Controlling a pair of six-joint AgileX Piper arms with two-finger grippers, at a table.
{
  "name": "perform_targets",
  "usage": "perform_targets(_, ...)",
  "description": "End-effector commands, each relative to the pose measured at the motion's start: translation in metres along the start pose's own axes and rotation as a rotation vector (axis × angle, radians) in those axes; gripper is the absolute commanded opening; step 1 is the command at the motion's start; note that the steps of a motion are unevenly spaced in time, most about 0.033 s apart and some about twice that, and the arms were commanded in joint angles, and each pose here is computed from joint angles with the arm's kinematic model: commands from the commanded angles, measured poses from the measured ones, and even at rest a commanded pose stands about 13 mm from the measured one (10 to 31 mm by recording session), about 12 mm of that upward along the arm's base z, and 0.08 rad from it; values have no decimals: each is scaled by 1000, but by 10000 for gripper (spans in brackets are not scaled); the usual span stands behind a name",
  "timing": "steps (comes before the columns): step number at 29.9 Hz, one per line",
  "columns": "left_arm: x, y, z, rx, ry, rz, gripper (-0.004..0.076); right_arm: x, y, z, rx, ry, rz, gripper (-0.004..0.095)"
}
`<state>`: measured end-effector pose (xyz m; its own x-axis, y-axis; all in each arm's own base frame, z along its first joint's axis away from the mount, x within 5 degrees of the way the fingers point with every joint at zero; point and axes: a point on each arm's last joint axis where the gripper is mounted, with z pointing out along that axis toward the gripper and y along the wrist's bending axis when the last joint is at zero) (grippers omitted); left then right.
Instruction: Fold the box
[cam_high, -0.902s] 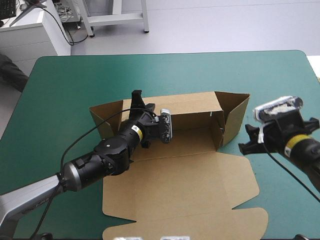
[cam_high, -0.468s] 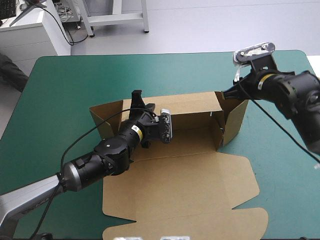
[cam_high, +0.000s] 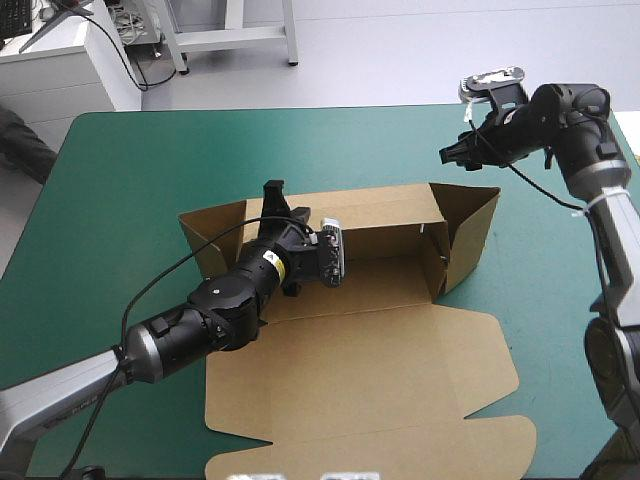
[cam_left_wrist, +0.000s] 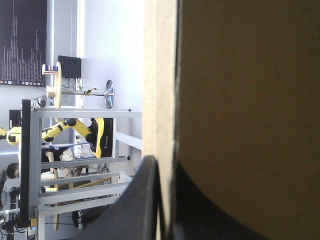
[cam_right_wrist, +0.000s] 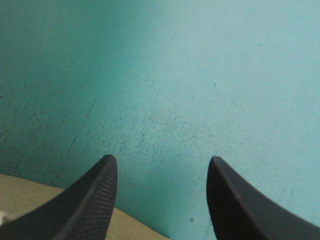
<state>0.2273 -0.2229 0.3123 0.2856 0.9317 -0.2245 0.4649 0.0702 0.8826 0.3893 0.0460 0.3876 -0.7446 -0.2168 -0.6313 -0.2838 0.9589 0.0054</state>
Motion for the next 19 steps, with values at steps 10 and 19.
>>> perform_targets(10,-8,9,-10,-22,-73,-29,-8,-31,-7,6,-8,-81,-55,495)
perform_targets(19,-8,9,-10,-22,-74,-29,-8,-17,-3,10,-60,75,-55,495)
